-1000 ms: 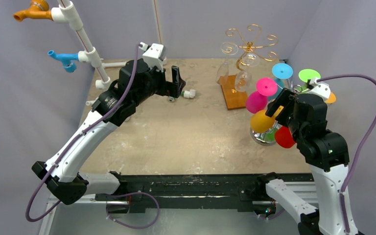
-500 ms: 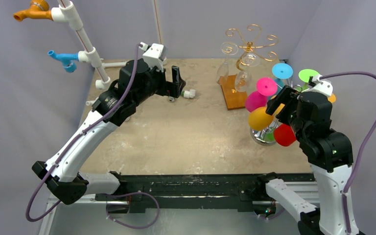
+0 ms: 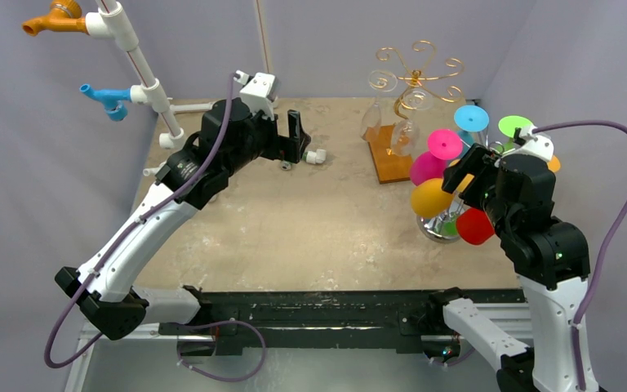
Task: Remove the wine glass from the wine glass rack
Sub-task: Pick up the wine glass from the wine rack.
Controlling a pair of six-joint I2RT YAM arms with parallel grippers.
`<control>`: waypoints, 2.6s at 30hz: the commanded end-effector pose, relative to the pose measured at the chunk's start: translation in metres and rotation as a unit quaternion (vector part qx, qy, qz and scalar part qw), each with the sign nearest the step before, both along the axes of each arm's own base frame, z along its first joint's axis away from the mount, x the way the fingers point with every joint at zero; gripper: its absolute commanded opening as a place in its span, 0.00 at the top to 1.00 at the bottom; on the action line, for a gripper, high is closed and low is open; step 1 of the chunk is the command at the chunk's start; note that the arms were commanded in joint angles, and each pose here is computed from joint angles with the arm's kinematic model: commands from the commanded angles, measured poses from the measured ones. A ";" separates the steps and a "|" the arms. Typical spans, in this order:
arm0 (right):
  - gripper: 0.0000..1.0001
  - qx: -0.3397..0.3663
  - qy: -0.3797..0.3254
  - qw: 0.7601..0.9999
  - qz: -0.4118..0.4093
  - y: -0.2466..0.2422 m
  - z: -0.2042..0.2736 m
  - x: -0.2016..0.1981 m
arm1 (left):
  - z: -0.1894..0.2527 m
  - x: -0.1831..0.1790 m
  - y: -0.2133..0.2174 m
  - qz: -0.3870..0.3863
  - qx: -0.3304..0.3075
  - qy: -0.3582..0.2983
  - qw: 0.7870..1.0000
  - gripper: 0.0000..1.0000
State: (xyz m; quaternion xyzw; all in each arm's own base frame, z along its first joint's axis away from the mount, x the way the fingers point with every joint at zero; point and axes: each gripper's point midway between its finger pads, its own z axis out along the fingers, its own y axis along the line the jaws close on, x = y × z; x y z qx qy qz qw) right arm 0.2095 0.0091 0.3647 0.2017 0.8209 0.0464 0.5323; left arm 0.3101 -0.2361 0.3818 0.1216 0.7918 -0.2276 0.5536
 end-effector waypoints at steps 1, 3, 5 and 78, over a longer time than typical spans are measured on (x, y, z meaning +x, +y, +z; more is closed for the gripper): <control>0.37 0.002 -0.022 1.000 0.008 0.002 0.011 0.001 | 0.022 -0.001 -0.004 -0.006 -0.026 -0.019 0.999 0.00; 0.37 0.003 -0.022 1.000 0.011 0.003 0.010 0.003 | 0.022 -0.001 -0.004 -0.005 -0.026 -0.019 0.999 0.00; 0.37 0.004 -0.022 1.000 0.014 0.004 0.009 0.005 | 0.022 -0.001 -0.004 -0.005 -0.026 -0.019 0.999 0.00; 0.38 -0.033 -0.021 0.997 -0.064 -0.027 0.006 -0.005 | 0.022 0.000 -0.013 -0.019 -0.035 -0.015 0.999 0.00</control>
